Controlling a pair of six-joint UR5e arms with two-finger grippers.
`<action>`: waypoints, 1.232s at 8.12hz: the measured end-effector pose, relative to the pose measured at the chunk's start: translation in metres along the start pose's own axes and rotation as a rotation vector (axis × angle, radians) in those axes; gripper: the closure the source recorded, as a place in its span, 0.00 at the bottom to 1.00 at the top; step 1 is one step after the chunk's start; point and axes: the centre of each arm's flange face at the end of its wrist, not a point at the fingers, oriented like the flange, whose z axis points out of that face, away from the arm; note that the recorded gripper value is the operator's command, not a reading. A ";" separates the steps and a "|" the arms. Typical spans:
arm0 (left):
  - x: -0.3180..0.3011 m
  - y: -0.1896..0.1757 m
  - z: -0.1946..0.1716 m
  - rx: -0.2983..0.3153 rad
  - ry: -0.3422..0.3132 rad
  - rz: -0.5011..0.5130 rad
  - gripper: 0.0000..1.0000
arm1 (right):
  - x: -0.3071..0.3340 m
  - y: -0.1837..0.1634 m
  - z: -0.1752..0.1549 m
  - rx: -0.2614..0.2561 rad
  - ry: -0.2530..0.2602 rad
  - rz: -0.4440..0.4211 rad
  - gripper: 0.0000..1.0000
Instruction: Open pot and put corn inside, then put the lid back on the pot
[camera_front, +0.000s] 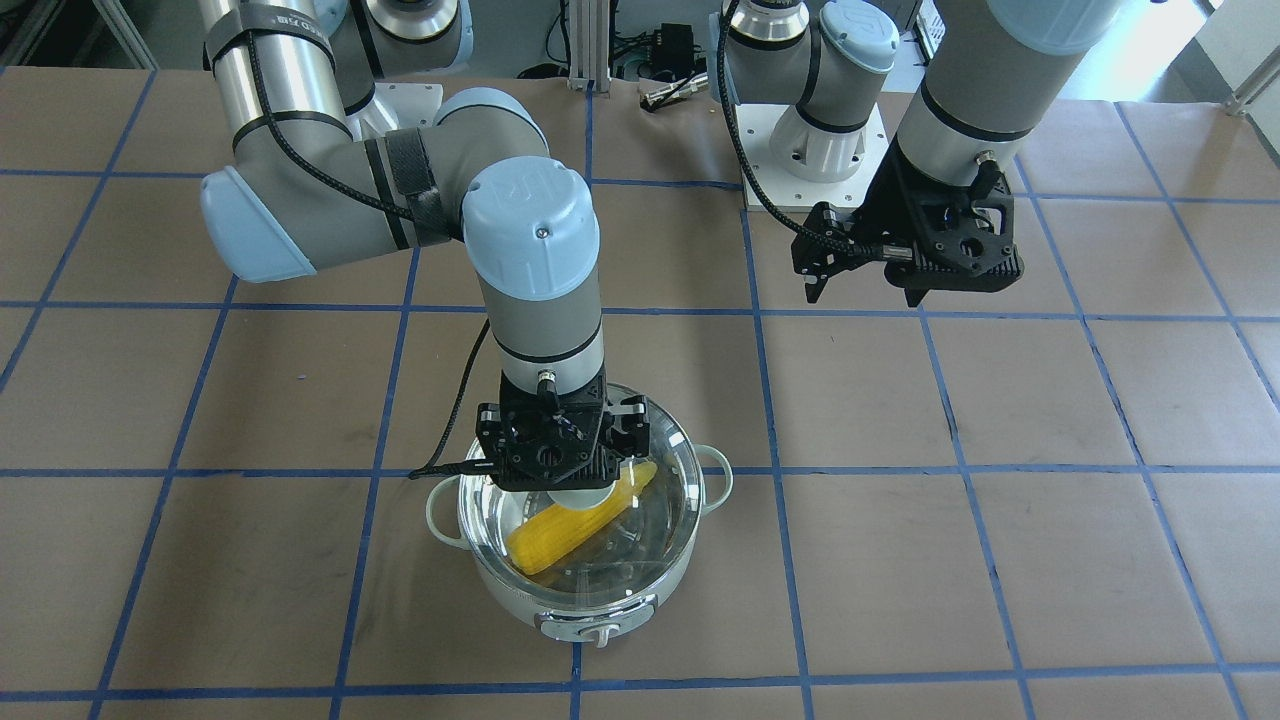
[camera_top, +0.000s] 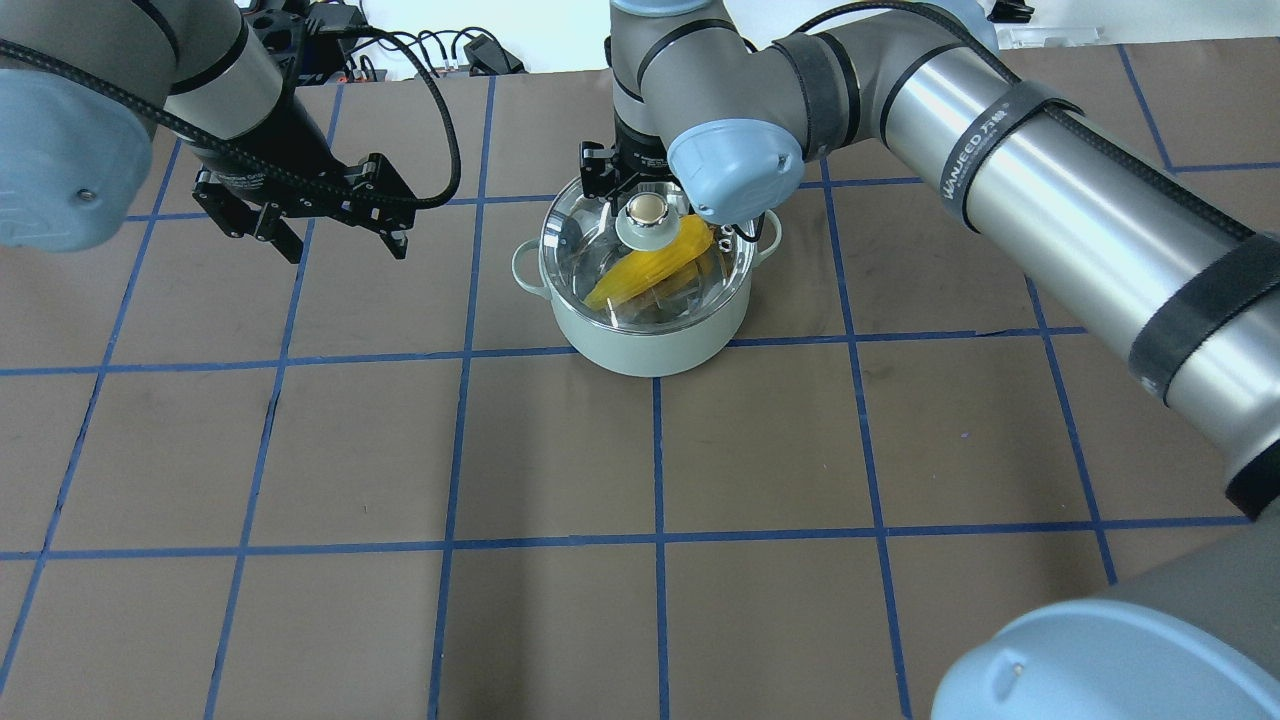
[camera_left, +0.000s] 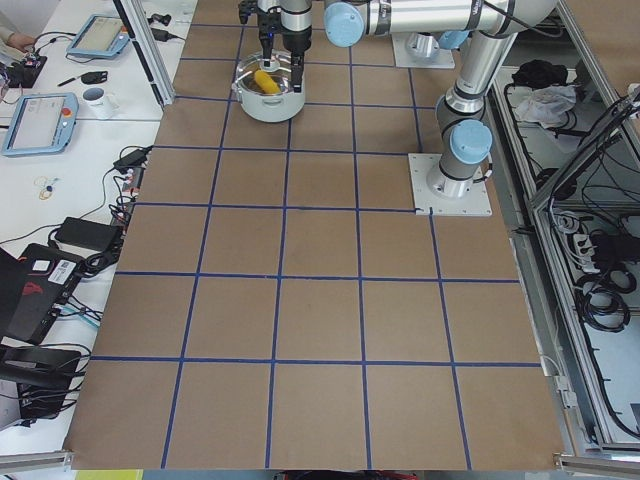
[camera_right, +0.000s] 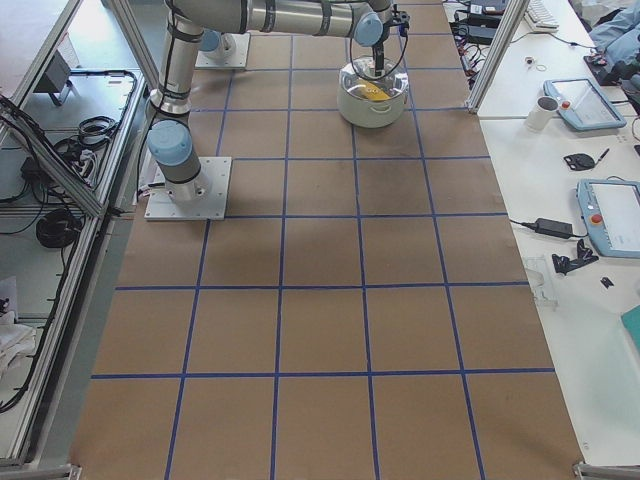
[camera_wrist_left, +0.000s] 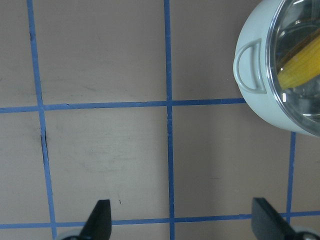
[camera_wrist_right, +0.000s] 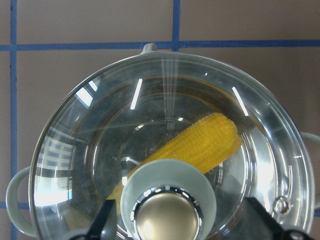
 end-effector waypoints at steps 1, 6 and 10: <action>0.000 0.000 0.000 0.000 0.000 -0.001 0.00 | 0.005 0.000 -0.014 0.009 -0.004 0.002 0.00; 0.002 0.001 -0.003 0.006 0.009 0.001 0.00 | 0.113 0.025 -0.130 -0.067 0.030 0.025 0.00; -0.002 -0.001 -0.007 0.031 0.007 -0.008 0.00 | 0.180 0.067 -0.181 -0.132 0.055 0.037 0.00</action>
